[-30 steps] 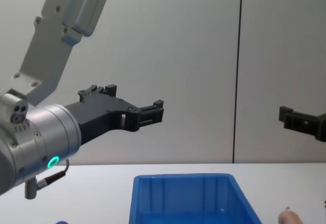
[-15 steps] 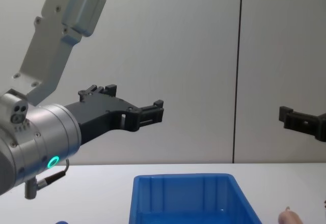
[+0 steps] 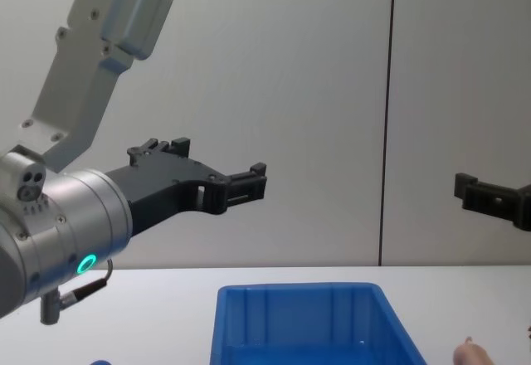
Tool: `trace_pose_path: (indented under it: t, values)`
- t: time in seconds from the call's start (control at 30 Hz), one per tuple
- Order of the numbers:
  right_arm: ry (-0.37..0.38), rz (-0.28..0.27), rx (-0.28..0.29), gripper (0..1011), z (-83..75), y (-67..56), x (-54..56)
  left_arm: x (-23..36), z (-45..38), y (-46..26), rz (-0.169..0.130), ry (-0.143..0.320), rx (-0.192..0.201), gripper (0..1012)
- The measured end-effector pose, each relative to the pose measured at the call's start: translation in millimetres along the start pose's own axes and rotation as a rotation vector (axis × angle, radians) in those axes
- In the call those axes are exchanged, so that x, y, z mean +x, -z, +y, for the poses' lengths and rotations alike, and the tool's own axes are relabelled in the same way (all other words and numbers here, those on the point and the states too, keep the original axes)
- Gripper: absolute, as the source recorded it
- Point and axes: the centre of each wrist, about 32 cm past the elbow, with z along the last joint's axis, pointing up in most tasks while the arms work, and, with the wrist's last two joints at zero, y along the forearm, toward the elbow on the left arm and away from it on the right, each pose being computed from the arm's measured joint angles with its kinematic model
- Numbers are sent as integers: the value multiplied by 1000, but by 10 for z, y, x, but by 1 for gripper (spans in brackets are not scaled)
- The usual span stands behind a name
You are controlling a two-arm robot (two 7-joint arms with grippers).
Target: Pick up the two dolls from the table and place them into the box.
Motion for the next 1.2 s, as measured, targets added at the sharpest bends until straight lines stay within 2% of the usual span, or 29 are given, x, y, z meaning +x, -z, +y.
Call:
trace_pose_path:
  t: [0.57, 0.73, 0.9, 1.2]
  values:
    - [0, 0, -1, 1001, -2, 2, 0, 0, 0, 0, 0, 0, 0, 1001]
    - [9, -2, -8, 1001, -50, 12, 7, 0, 0, 0, 0, 0, 0, 1001]
    - [44, -8, -27, 1001, -184, 27, 33, 0, 0, 0, 0, 0, 0, 1001]
    - [145, -43, -97, 1001, -484, 61, 115, 0, 0, 0, 0, 0, 0, 1001]
